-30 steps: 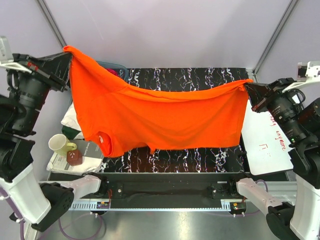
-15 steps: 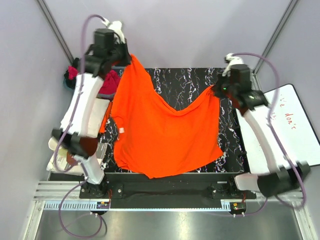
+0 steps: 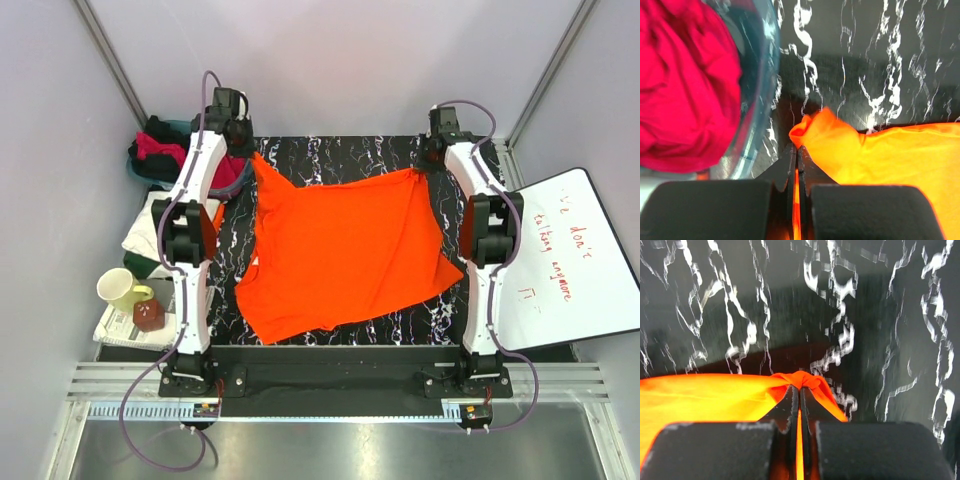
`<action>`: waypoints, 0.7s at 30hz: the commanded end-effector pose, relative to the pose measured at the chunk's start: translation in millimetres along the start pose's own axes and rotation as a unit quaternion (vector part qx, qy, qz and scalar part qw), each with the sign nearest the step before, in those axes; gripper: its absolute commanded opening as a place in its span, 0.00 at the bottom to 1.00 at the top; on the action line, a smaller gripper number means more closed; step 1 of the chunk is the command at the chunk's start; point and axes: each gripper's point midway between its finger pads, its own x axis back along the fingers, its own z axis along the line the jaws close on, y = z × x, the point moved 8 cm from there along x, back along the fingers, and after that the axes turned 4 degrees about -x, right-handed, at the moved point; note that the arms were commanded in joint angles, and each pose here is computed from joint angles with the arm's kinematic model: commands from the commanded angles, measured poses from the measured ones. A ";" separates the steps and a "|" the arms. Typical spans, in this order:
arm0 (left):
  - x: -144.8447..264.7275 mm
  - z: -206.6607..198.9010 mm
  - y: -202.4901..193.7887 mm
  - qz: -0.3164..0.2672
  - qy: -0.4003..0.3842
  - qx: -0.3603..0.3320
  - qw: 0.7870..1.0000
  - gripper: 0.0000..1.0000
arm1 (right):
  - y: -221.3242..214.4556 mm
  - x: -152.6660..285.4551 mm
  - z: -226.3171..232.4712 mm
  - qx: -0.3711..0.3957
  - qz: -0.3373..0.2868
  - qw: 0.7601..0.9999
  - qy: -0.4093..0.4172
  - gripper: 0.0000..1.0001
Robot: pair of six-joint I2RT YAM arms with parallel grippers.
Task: Fold and stack the t-shirts
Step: Fold the flattened tshirt in 1/3 of the way
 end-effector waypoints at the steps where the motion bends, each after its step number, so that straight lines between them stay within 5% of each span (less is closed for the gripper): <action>1: 60.4 -7.6 49.0 -0.112 -0.018 -0.009 0.994 0.00 | 39.8 20.9 13.6 0.010 -0.033 0.999 0.029 0.00; 9: 73.1 -2.6 6.8 -0.049 -0.023 -0.009 0.998 0.00 | 30.2 46.7 8.4 0.014 -0.001 1.000 0.022 0.00; 21: 148.2 -27.2 -59.6 -0.006 -0.029 -0.031 0.999 0.00 | -21.3 87.0 -4.0 -0.012 0.085 0.996 0.004 0.00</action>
